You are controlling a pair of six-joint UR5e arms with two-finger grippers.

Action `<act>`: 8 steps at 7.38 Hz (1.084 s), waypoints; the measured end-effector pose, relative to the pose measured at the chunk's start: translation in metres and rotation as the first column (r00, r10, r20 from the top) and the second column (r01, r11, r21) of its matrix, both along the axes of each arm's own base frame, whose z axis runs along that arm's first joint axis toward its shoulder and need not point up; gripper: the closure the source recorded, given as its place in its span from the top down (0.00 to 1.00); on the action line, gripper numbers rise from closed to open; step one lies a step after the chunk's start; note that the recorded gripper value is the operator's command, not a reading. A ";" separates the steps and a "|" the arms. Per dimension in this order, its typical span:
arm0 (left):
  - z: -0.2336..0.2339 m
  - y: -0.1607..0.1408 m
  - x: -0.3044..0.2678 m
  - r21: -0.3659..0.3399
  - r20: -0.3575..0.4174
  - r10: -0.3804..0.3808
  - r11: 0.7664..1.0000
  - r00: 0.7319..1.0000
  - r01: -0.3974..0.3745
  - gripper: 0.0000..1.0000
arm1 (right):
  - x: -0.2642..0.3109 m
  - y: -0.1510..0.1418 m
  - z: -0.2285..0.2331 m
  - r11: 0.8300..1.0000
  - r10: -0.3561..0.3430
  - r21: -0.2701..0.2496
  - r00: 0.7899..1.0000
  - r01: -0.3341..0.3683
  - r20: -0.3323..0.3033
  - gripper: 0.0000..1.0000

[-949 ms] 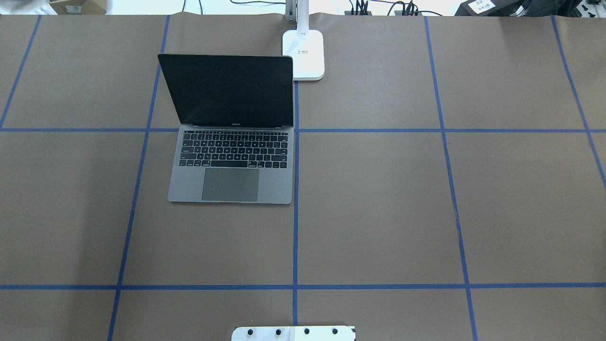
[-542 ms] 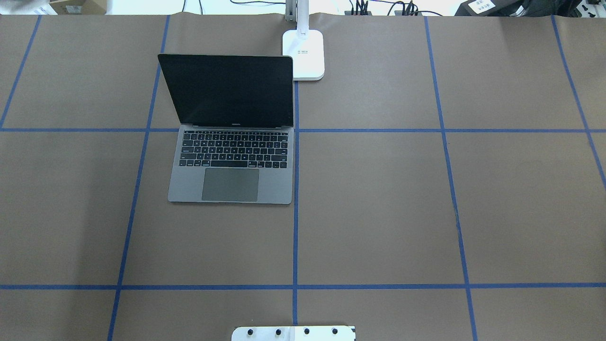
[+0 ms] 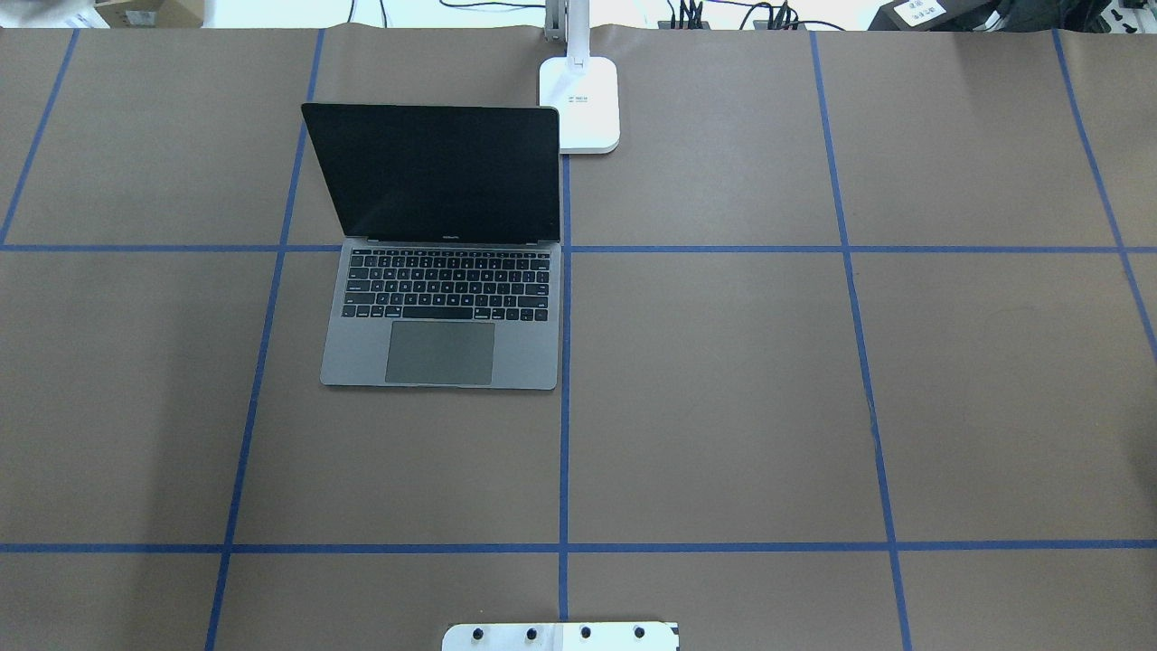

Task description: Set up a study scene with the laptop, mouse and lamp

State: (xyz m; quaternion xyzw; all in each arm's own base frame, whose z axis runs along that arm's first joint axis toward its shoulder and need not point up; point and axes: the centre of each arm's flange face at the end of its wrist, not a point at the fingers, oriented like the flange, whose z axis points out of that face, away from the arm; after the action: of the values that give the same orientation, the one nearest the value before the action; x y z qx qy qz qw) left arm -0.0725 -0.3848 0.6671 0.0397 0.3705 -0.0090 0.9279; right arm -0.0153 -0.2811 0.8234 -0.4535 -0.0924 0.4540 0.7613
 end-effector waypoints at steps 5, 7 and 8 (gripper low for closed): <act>0.000 0.000 0.000 -0.002 -0.002 0.000 1.000 1.000 0.000 1.00 | -0.031 -0.099 -0.104 0.980 0.075 0.181 0.996 -0.083 0.046 0.00; 0.001 0.000 0.000 -0.004 -0.002 0.000 1.000 1.000 0.000 1.00 | -0.049 -0.153 -0.152 0.964 0.177 0.192 0.983 -0.183 0.046 0.00; 0.001 0.000 0.001 -0.006 -0.002 0.000 1.000 1.000 0.000 1.00 | -0.058 -0.171 -0.173 0.957 0.212 0.188 0.975 -0.220 0.063 0.00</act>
State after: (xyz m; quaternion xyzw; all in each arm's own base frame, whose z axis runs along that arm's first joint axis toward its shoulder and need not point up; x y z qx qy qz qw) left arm -0.0719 -0.3851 0.6681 0.0368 0.3713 -0.0102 0.9277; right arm -0.0732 -0.4526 0.6509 -0.3738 -0.2014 0.5137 0.7456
